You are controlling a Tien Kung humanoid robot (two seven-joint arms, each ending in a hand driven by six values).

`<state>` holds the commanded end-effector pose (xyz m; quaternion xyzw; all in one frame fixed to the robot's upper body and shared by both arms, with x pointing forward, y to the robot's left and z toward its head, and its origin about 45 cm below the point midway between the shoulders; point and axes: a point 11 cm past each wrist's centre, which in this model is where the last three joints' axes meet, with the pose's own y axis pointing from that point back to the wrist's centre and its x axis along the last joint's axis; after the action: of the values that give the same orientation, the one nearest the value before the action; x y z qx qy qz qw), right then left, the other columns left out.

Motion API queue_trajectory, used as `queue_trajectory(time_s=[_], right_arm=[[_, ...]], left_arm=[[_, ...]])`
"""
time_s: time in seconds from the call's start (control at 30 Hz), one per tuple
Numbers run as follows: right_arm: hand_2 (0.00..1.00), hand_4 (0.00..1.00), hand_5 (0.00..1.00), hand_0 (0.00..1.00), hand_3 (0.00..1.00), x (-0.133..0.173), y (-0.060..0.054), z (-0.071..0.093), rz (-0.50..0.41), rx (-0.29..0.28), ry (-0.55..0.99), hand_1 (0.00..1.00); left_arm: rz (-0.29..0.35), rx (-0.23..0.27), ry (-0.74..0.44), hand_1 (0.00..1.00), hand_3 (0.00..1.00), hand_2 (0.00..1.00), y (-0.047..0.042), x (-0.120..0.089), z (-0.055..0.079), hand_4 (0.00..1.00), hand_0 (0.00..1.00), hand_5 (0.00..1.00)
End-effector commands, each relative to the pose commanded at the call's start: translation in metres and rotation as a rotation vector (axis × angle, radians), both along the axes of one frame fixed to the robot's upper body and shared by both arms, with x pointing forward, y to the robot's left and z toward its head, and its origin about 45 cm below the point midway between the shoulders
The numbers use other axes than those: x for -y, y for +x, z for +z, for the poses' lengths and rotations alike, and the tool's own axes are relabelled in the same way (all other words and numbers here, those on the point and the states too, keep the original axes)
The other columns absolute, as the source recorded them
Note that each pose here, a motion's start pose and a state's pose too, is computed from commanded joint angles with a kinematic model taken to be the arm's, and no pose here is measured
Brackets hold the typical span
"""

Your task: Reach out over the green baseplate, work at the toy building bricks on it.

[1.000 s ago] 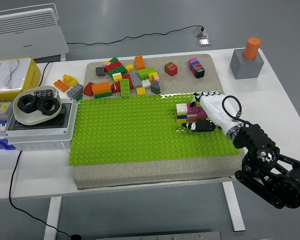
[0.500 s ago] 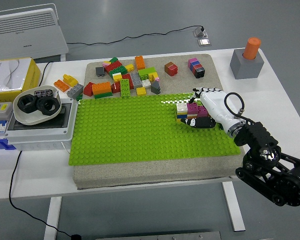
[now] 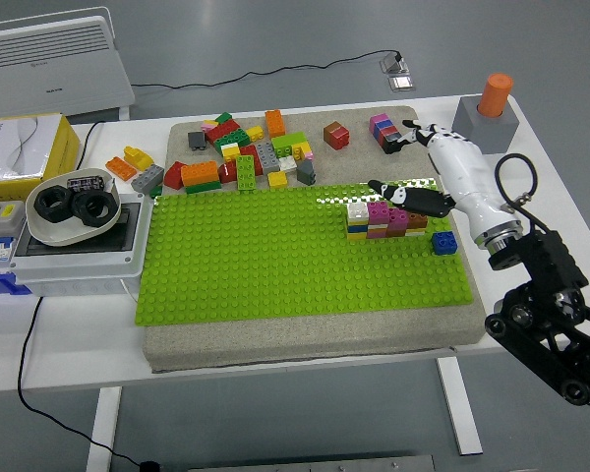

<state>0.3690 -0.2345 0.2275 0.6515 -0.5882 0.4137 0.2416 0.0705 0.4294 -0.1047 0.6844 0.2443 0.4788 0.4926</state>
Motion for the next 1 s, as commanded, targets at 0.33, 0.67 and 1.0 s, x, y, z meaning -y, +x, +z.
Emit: queue_trajectory(time_s=[0.33,0.67,1.0], right_arm=[[0.598,0.760,0.194,0.508,0.647,0.053,-0.036,-0.038,-0.160,-0.079,-0.023,0.508],[0.430,0.745,0.189,0.525,0.636,0.065,-0.030,-0.043,-0.242,-0.081,0.166,0.540],[0.317,0.737,0.322,0.499,0.587,0.080,-0.030,-0.065,-0.335,-0.124,0.380,0.455]], left_arm=[[0.013,0.012,0.001,0.342,0.470,0.282,-0.0006,0.003,-0.001,0.193,0.690,0.002],[0.001,0.002,-0.012,0.342,0.471,0.285,-0.0020,0.011,-0.004,0.194,0.690,0.002],[-0.010,0.003,-0.016,0.343,0.473,0.289,-0.0002,0.012,-0.004,0.197,0.691,0.002]])
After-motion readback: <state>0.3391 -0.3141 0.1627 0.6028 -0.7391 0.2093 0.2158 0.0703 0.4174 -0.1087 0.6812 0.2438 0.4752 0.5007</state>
